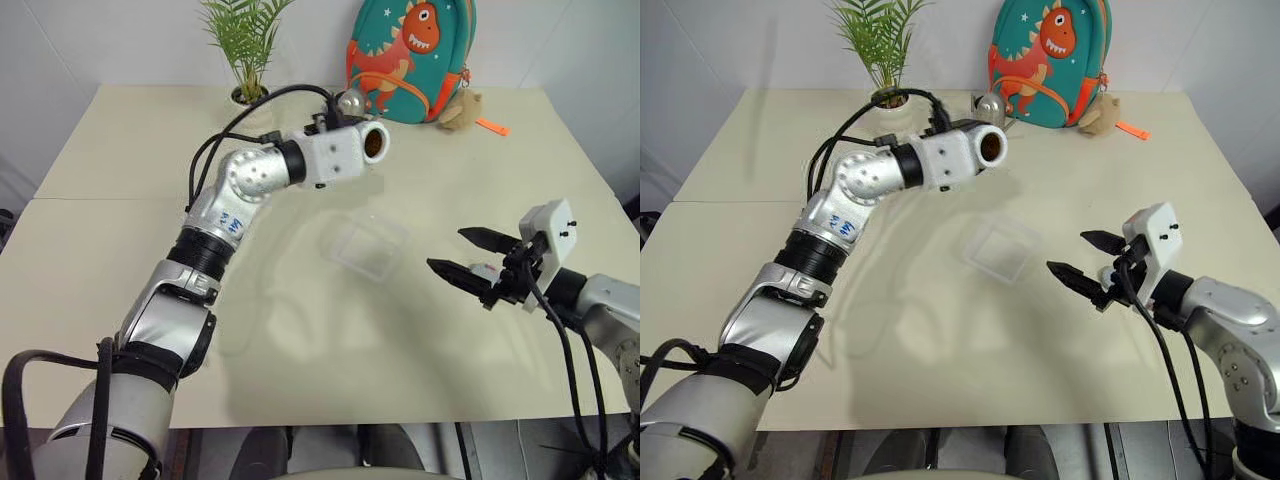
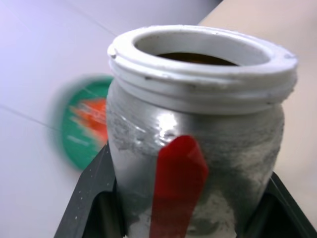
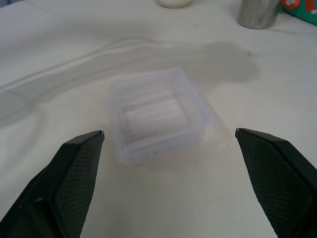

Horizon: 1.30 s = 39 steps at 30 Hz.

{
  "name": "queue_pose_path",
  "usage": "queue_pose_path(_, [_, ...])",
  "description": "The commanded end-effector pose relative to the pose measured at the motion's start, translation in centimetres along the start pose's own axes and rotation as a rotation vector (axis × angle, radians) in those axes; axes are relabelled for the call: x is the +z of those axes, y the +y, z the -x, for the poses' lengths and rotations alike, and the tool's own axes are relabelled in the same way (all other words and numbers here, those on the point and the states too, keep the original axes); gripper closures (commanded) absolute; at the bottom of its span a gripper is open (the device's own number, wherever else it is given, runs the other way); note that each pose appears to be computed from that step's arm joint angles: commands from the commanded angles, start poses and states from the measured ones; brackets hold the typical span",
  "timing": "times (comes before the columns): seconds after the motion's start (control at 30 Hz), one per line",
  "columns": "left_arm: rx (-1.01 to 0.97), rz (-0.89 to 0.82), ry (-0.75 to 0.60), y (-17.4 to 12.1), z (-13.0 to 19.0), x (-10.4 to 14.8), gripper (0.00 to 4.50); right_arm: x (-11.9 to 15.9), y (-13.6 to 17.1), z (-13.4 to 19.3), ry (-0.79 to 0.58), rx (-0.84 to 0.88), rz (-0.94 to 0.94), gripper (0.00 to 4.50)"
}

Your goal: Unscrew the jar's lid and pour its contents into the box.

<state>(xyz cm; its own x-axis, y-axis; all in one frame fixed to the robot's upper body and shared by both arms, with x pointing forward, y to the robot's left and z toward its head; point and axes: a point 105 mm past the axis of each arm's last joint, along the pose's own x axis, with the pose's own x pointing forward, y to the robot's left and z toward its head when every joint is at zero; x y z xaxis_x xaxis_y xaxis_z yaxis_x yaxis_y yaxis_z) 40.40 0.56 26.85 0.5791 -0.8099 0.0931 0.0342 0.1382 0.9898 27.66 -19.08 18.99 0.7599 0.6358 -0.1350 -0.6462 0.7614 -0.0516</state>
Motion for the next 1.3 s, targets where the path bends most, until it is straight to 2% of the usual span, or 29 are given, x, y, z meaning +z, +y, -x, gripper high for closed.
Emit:
queue_pose_path(0.03, [0.131, -0.433, -0.079, 0.3, -0.3, 1.8, 2.57, 1.3, 0.6, 0.4, -0.061, -0.019, 0.025, 0.02])
queue_pose_path(0.1, [0.186, -0.621, -0.132, -0.7, 0.0, 2.4, 2.57, 1.3, 0.9, 0.2, -0.07, -0.021, 0.016, 0.02])
queue_pose_path(0.3, [0.311, -0.842, -0.188, -2.4, 0.4, 2.5, 2.57, 1.4, 1.5, -0.2, -0.102, -0.025, -0.009, 0.02])
queue_pose_path(0.63, [0.252, -0.873, -0.117, -3.7, -0.3, 0.7, 2.57, 1.7, 2.0, -0.5, -0.144, -0.024, -0.03, 0.02])
queue_pose_path(0.9, [0.245, -0.799, -0.091, -2.6, -0.1, 0.3, 2.57, 1.5, 2.1, -0.5, -0.147, -0.012, -0.039, 0.02])
queue_pose_path(0.97, [0.253, -0.719, -0.081, -1.8, 0.4, 0.0, 2.57, 1.4, 2.2, -0.4, -0.145, -0.005, -0.043, 0.02])
queue_pose_path(1.07, [0.232, -0.458, -0.017, -0.5, 1.7, -1.6, 2.57, 1.1, 2.5, -0.3, -0.131, 0.021, -0.042, 0.02])
queue_pose_path(1.17, [0.193, -0.136, 0.023, 0.1, 3.7, -3.2, 2.57, 0.9, 2.5, 0.0, -0.11, 0.047, -0.028, 0.02])
queue_pose_path(1.3, [0.19, 0.462, 0.19, 0.4, 6.9, -7.9, 2.57, 1.1, 2.3, 0.2, -0.099, 0.087, 0.023, 0.02])
